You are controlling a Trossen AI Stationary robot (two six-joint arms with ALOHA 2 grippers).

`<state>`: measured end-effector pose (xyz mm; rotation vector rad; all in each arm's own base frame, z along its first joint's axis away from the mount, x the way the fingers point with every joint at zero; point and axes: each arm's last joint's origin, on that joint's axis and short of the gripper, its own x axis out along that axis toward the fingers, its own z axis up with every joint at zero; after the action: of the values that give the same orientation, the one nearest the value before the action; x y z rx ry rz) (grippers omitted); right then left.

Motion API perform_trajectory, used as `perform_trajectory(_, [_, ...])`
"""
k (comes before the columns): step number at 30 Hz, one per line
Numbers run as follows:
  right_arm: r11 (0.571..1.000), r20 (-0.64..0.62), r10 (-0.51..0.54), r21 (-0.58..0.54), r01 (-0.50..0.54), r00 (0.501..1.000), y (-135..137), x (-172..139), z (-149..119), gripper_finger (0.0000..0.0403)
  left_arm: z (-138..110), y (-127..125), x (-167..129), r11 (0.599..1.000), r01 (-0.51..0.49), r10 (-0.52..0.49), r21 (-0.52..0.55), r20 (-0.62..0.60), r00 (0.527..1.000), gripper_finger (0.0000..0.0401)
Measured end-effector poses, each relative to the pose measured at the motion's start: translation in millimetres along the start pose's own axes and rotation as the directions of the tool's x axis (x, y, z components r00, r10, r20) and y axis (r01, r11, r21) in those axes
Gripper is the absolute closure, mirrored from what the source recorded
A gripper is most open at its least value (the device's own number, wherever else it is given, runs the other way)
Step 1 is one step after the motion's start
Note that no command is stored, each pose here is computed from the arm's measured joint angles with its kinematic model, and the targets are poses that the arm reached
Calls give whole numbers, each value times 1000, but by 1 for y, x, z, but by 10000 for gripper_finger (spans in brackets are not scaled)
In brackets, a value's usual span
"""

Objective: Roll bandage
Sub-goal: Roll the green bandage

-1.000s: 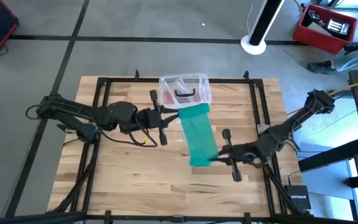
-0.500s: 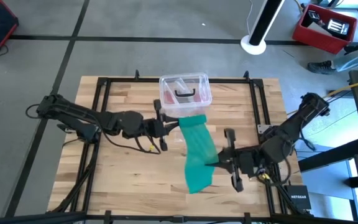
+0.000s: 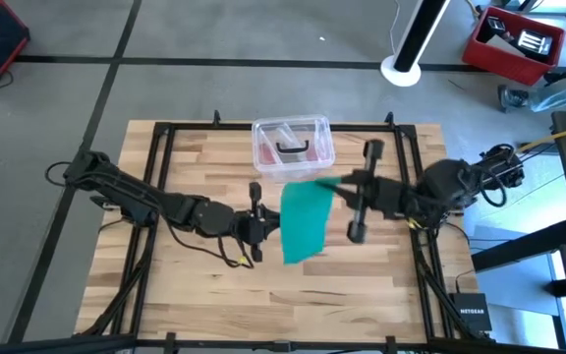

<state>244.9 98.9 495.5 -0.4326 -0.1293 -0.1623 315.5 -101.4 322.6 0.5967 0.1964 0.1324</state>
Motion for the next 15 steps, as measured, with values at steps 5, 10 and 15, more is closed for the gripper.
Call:
perform_trajectory(5, [996, -53, -92, -21, 91, 994, -24, 12, -13, 401, 3, -18, -2, 999, 39, -39, 10, 11, 999, 386])
perform_trajectory(10, [989, -157, -148, -3, 150, 976, -46, 22, -34, 401, 10, -27, -9, 998, 63, -63, 0, 40, 997, 386])
perform_trajectory(15, [985, -322, -128, 66, 157, 938, -58, 33, -65, 394, 13, -30, -11, 997, 76, -75, -11, 62, 995, 386])
